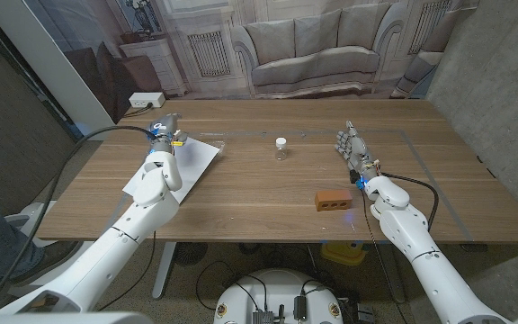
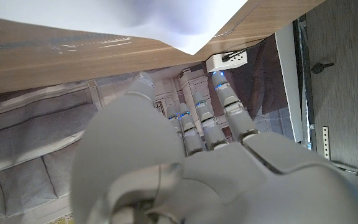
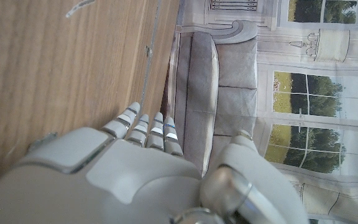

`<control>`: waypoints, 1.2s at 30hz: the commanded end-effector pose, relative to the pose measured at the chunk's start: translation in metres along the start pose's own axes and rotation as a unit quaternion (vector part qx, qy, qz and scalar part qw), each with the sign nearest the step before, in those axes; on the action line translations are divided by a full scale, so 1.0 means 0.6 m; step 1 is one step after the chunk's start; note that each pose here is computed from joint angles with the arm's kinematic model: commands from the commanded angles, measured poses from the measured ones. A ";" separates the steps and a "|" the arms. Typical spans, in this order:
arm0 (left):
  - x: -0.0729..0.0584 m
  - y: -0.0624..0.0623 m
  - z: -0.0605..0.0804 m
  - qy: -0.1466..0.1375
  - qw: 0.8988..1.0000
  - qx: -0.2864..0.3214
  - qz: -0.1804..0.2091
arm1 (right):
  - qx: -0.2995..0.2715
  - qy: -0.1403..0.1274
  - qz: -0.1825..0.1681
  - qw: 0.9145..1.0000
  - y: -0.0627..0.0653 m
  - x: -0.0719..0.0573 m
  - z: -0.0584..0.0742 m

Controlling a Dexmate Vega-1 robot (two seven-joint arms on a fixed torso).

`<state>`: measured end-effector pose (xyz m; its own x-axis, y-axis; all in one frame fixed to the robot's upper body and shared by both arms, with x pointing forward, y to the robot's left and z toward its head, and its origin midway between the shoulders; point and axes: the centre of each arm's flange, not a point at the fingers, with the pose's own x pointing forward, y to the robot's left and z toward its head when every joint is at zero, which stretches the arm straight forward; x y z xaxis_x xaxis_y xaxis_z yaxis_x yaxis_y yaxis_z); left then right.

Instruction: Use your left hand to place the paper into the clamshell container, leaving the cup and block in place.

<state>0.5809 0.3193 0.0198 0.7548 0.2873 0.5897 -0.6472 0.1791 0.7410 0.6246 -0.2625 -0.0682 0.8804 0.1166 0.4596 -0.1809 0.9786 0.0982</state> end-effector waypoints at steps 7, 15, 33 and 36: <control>0.003 -0.024 0.004 0.002 1.000 -0.008 -0.017 | 0.001 0.000 0.001 1.000 0.000 0.002 0.000; 0.004 -0.030 0.002 0.006 1.000 -0.007 -0.011 | -0.001 0.001 0.001 1.000 0.000 0.001 0.002; 0.007 -0.010 0.004 0.007 1.000 0.000 -0.010 | 0.000 -0.005 -0.004 1.000 0.000 -0.009 0.006; 0.008 -0.002 0.005 0.005 1.000 0.000 -0.010 | 0.000 -0.007 -0.005 1.000 0.000 -0.011 0.005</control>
<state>0.5928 0.3173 0.0113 0.7682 0.2972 0.5671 -0.6305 0.1974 0.7506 0.6208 -0.2625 -0.0670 0.8795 0.1147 0.4619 -0.1782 0.9793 0.0961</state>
